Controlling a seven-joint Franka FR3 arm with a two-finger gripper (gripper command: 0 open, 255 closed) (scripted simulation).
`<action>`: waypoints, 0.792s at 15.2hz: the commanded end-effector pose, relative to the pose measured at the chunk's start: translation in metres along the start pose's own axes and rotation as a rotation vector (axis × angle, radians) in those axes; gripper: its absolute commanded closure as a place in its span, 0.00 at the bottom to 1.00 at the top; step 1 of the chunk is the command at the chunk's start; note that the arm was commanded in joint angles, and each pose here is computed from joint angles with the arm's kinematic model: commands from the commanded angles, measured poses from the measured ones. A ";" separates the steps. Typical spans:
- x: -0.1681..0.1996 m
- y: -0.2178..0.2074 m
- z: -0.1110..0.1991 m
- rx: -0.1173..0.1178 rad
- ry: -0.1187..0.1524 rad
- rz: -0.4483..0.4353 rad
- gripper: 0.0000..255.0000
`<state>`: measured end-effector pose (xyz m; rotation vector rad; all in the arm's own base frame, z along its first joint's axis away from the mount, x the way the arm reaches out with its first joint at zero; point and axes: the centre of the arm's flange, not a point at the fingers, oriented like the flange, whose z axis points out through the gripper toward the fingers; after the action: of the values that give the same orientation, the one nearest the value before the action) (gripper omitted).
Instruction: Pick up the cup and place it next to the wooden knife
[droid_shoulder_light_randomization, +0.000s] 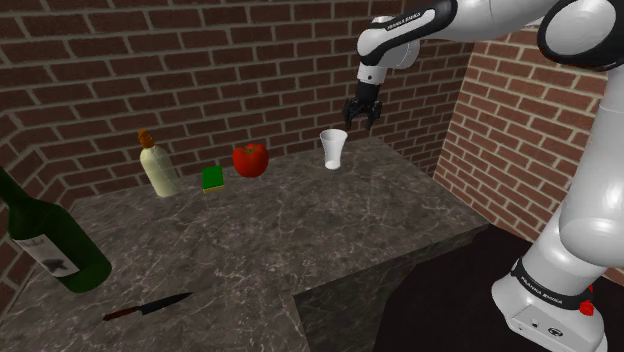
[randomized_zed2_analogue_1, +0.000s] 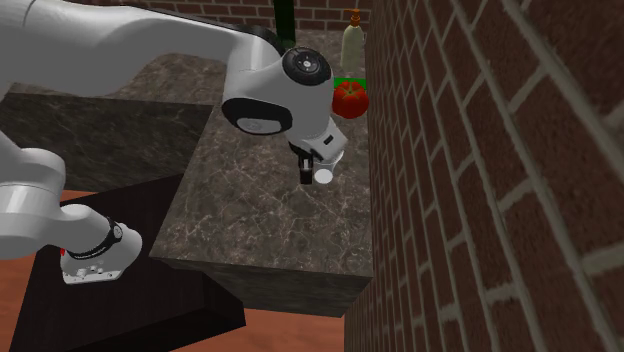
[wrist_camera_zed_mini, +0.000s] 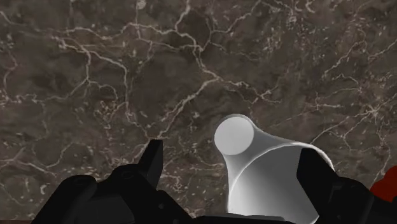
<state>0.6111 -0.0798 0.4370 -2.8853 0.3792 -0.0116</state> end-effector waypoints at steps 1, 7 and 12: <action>0.024 0.001 0.010 0.021 0.005 0.004 0.00; 0.053 0.000 0.036 0.046 0.011 0.008 0.00; 0.053 -0.001 0.060 0.046 0.011 0.008 0.00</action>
<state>0.6645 -0.0798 0.3817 -2.8395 0.3873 -0.0335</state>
